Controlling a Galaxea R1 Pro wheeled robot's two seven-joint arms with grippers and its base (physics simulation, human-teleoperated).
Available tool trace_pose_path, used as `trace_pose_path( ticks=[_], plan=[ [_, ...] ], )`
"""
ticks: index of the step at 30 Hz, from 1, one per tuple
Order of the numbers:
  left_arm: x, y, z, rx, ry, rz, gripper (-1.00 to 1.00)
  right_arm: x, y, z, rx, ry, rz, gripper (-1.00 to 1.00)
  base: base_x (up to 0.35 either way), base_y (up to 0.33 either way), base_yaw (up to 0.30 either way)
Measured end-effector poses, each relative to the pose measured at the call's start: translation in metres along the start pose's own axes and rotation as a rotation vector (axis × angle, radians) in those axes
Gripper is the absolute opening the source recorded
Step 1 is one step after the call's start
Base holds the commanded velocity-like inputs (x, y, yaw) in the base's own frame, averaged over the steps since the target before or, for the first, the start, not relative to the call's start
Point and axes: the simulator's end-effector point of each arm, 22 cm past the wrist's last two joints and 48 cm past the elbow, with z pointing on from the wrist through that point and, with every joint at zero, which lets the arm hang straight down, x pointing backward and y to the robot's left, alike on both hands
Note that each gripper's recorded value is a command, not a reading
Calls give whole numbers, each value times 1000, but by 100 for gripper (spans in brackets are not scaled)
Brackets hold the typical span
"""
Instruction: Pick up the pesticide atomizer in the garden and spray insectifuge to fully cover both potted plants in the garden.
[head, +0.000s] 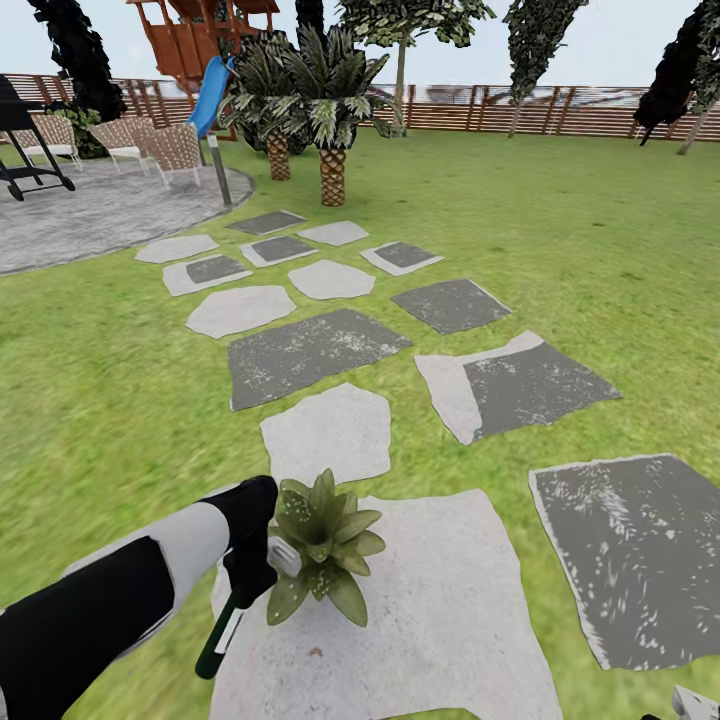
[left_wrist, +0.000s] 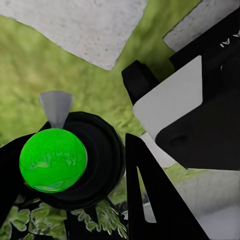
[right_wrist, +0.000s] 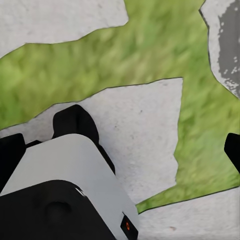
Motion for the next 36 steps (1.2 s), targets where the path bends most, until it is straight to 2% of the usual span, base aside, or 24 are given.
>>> trace_pose_path(
  ticks=[9,15,22,28,36],
  plan=[
    [1,-5,4,14,1,-1,-100,0,0,0,0,0,-1,100,0,0,0],
    [8,-9,-4,19,5,-1,-100,-2,0,-13,-1,-4,0,100,0,0,0],
    [28,-21,3,38,35,-3,-100,-5,1,-30,-5,-14,-1,100,0,0,0],
    [30,-22,2,36,33,-4,-100,-6,2,-33,-9,-22,0,100,0,0,0],
    [35,-25,-18,32,21,-6,-100,-9,2,-52,-12,-33,0,100,0,0,0]
  ],
)
